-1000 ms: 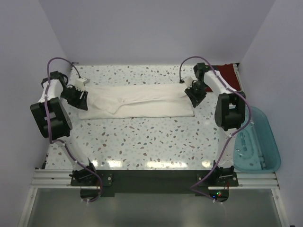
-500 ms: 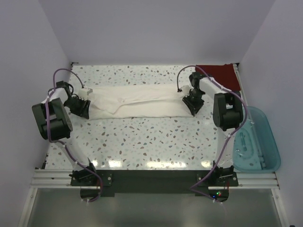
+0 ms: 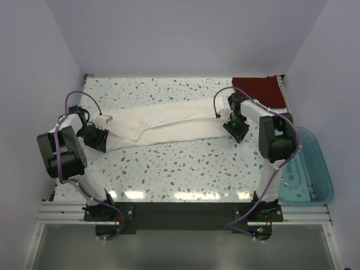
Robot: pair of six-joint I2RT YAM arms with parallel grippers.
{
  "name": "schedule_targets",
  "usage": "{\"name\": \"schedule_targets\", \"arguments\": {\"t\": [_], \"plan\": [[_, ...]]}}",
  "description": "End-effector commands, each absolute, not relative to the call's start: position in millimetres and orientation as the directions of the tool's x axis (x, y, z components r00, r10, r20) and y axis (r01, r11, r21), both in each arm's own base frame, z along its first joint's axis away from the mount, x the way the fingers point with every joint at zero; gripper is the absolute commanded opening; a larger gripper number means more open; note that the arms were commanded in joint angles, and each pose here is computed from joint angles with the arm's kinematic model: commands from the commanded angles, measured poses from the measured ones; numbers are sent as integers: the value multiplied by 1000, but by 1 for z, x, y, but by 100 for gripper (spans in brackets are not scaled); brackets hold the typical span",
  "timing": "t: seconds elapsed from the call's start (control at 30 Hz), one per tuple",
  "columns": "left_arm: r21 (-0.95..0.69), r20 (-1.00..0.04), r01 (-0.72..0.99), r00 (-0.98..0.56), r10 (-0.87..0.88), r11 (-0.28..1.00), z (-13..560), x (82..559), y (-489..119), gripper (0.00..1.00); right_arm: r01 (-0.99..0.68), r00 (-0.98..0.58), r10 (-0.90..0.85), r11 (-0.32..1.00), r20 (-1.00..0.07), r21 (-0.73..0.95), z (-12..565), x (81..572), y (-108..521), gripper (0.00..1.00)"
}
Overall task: Fold and stack the t-shirts
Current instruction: Fold the tshirt
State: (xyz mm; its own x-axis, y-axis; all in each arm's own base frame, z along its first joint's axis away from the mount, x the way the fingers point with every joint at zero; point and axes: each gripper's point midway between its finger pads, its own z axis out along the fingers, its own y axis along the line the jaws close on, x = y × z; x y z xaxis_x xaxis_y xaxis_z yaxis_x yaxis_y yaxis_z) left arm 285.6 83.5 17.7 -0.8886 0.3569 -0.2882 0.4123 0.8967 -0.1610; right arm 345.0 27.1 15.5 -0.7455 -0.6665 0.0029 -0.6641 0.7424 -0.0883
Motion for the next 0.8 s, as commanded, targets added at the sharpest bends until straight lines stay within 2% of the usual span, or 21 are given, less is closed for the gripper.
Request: {"name": "schedule_targets", "arguments": {"t": [0.0, 0.13, 0.23, 0.47, 0.77], "plan": [[-168, -296, 426, -882, 367, 889, 40, 280, 80, 50, -679, -731, -683, 728, -11, -88, 44, 341, 22, 29], [-212, -410, 444, -849, 333, 871, 68, 304, 66, 56, -678, -714, -674, 733, -192, -52, 86, 363, 52, 31], [-238, -438, 433, -847, 301, 870, 73, 314, 62, 57, -686, -703, -667, 728, -246, -11, 94, 370, 74, 31], [-252, -431, 390, -865, 258, 886, 55, 324, 61, 56, -692, -701, -666, 722, -254, 13, 59, 387, 106, 29], [-211, -332, 334, -909, 254, 919, 11, 315, 74, 56, -684, -722, -682, 729, -121, -27, -2, 384, 91, 27]]}}
